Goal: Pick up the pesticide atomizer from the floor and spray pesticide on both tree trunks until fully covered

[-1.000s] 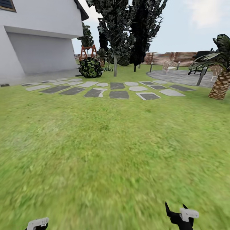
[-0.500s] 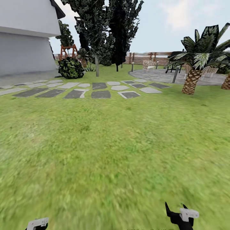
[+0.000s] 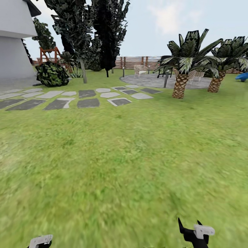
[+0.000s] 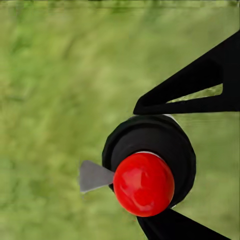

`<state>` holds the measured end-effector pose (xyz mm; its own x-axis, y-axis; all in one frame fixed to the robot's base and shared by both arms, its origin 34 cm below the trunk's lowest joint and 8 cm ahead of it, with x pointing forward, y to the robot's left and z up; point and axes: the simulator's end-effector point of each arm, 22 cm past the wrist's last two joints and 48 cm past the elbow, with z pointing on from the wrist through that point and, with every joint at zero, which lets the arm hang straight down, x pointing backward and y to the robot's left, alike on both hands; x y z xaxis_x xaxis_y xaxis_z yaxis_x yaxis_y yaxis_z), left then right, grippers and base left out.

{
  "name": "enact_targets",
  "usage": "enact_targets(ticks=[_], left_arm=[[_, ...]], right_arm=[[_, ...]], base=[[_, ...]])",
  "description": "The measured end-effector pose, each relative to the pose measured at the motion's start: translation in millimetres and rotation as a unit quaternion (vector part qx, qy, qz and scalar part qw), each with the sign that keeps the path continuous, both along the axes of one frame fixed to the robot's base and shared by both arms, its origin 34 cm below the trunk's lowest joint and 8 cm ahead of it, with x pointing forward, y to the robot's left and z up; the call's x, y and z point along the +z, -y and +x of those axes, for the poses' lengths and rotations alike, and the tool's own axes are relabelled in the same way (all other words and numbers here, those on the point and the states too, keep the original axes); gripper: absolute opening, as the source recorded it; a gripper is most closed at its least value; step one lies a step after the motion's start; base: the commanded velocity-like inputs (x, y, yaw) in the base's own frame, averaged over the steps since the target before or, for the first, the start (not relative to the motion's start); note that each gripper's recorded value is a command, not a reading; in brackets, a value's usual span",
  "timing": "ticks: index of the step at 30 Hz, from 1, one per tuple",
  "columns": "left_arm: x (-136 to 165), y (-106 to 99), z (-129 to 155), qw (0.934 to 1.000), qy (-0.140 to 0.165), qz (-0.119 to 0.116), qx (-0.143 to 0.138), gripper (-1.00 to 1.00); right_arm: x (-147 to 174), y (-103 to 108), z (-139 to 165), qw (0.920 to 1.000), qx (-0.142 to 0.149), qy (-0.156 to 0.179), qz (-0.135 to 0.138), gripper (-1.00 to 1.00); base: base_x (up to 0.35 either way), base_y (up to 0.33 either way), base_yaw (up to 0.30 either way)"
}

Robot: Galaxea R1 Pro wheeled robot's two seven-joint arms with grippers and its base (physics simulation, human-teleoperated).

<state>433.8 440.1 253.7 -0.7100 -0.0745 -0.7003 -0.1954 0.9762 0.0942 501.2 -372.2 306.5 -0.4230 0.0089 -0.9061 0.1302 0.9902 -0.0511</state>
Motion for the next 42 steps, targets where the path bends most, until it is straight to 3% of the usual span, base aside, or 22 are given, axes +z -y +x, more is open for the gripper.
enact_targets(ticks=[42], left_arm=[[0.1,-0.1,0.1,1.0000,0.000,0.000,0.000,-1.00]], right_arm=[[-0.1,0.0,-0.1,1.0000,0.000,0.000,0.000,1.00]], base=[[0.000,-0.274,-0.300]])
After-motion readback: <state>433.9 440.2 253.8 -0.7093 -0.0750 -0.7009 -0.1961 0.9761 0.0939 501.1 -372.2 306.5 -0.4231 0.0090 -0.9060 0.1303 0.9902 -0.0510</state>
